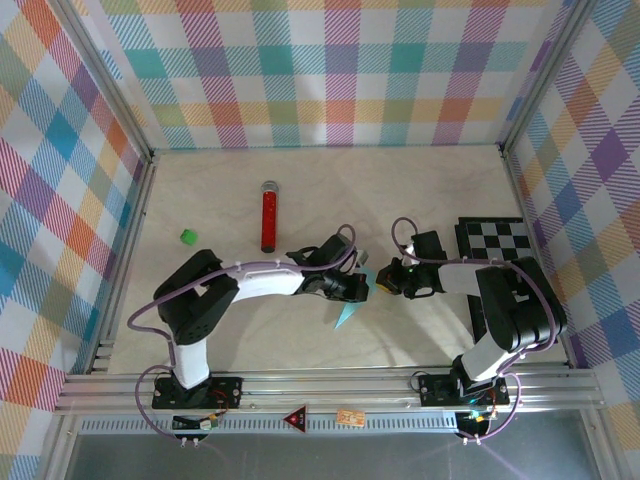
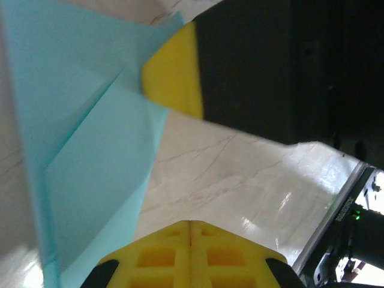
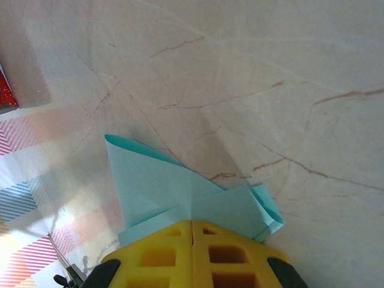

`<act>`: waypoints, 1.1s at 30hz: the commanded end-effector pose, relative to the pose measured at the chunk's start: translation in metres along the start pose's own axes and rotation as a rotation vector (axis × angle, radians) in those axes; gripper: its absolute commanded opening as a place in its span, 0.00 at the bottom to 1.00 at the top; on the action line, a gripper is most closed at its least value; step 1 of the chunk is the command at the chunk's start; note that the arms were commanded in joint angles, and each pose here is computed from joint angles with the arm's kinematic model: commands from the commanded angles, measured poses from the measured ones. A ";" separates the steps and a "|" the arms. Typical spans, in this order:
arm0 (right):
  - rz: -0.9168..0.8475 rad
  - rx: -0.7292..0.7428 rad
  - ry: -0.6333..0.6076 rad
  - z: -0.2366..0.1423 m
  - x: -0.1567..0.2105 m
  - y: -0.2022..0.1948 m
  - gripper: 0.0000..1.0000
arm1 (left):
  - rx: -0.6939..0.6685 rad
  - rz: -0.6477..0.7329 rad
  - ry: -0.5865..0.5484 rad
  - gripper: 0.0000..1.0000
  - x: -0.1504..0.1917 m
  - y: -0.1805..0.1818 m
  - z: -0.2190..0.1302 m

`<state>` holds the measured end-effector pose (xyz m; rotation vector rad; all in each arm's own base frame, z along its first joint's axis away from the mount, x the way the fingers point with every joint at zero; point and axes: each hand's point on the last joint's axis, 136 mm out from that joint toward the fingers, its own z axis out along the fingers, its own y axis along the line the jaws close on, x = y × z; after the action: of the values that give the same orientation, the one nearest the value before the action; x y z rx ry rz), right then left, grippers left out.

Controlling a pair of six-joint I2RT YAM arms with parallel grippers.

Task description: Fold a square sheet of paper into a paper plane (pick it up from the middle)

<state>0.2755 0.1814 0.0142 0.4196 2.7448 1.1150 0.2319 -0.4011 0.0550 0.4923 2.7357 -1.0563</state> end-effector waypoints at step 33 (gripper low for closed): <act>0.004 -0.040 -0.060 -0.049 0.022 0.021 0.48 | 0.012 -0.194 -0.122 0.24 -0.027 0.064 -0.043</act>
<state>0.2693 0.1760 0.0857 0.3297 2.5761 1.1355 0.2656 -0.3263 0.0581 0.2129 2.7022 -1.0489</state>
